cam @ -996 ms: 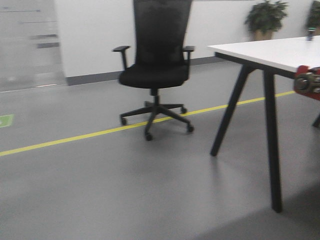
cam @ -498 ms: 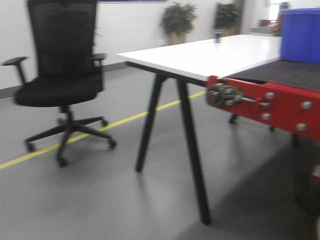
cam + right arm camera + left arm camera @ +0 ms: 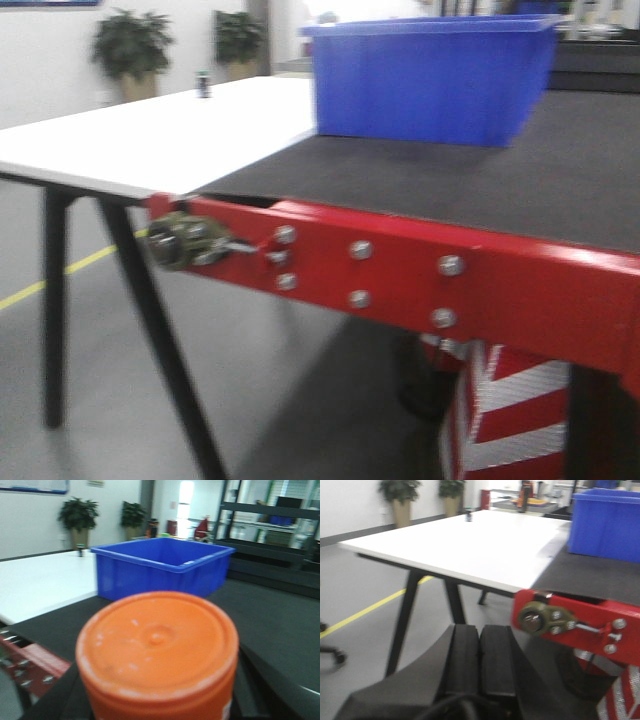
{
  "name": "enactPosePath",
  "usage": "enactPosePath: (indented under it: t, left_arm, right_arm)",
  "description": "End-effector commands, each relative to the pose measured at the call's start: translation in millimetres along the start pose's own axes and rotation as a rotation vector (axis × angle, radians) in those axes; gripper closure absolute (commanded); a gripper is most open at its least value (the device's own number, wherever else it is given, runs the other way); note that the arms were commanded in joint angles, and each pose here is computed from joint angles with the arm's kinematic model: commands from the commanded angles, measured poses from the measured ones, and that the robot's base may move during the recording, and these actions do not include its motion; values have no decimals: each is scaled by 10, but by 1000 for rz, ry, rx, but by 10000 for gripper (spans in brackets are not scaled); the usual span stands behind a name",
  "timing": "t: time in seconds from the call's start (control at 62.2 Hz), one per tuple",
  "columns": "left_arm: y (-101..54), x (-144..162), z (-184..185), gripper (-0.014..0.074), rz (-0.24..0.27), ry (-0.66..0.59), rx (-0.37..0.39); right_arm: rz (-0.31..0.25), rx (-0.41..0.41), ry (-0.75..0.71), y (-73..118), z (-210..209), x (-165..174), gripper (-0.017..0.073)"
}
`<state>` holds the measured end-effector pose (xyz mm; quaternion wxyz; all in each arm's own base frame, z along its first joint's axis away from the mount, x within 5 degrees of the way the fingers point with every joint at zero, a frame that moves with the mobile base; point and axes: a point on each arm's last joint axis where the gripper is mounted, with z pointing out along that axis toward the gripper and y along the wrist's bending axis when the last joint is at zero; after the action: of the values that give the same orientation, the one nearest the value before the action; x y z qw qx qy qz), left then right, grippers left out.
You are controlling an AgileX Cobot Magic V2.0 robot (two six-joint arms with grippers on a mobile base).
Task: Grab orange capacitor from left shelf to right conveyor
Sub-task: 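Drive the base to the red conveyor carrying the cylinder in the right gripper, then move the right gripper with the cylinder over the metal tray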
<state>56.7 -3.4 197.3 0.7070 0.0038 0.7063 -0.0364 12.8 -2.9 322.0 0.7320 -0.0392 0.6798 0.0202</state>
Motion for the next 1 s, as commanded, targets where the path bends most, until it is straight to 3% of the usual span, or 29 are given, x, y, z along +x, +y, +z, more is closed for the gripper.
enactPosePath:
  t: [0.0,0.305,0.514,0.98]
  left_arm:
    - [1,-102,-15,720,-3,-106,-1]
    - [2,-102,-15,720,-3,-106,-3]
    - [28,-103,-16,720,-1,-108,-49]
    - [21,-103,-16,720,-1,-108,-37]
  right_arm:
    - [-16,1,-112,-1,-15,-178,452]
    - [-16,1,-112,-1,-15,-178,452]
    - [-16,1,-112,-1,-15,-178,452]
    - [-16,1,-112,-1,-15,-178,452]
